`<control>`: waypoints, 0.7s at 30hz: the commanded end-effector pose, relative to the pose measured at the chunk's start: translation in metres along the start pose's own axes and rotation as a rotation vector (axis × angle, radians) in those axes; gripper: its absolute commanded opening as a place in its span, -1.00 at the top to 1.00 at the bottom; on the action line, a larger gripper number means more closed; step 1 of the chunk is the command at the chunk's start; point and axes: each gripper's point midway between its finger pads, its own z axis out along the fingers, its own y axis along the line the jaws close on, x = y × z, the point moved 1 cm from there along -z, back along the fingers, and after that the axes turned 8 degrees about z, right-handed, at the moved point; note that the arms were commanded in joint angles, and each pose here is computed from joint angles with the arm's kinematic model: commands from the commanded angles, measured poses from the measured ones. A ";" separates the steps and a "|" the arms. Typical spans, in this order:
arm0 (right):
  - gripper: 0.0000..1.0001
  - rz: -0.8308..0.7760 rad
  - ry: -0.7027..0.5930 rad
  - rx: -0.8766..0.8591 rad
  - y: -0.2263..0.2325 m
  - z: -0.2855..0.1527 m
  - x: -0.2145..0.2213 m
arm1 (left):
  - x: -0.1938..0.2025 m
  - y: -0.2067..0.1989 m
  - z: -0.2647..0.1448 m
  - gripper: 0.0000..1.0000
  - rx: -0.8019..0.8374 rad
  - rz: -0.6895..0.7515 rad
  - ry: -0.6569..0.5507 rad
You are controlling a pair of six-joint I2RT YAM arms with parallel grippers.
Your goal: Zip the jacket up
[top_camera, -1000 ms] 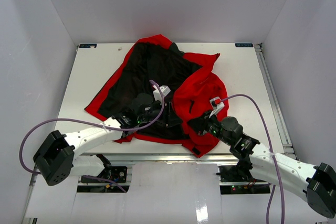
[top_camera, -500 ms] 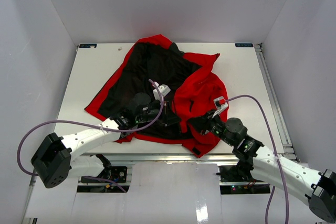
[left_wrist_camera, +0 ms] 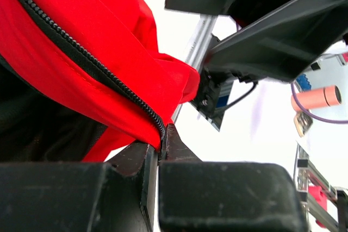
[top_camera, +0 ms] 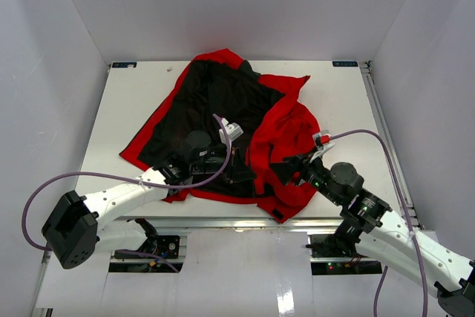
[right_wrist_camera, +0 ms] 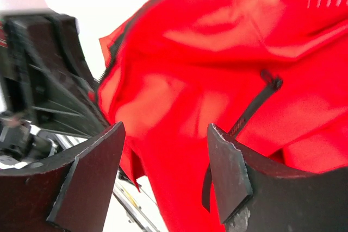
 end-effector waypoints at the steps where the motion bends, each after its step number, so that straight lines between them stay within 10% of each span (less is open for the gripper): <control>1: -0.29 -0.110 -0.036 -0.193 0.041 -0.010 -0.024 | -0.015 -0.018 -0.007 1.00 0.087 0.047 -0.026; 9: -0.01 -0.167 0.117 -0.552 0.084 -0.012 0.018 | -0.024 -0.023 -0.012 1.00 0.095 0.056 -0.035; 21: -0.04 -0.127 0.172 -0.379 0.043 -0.003 0.046 | -0.037 -0.046 -0.020 1.00 0.212 0.052 -0.057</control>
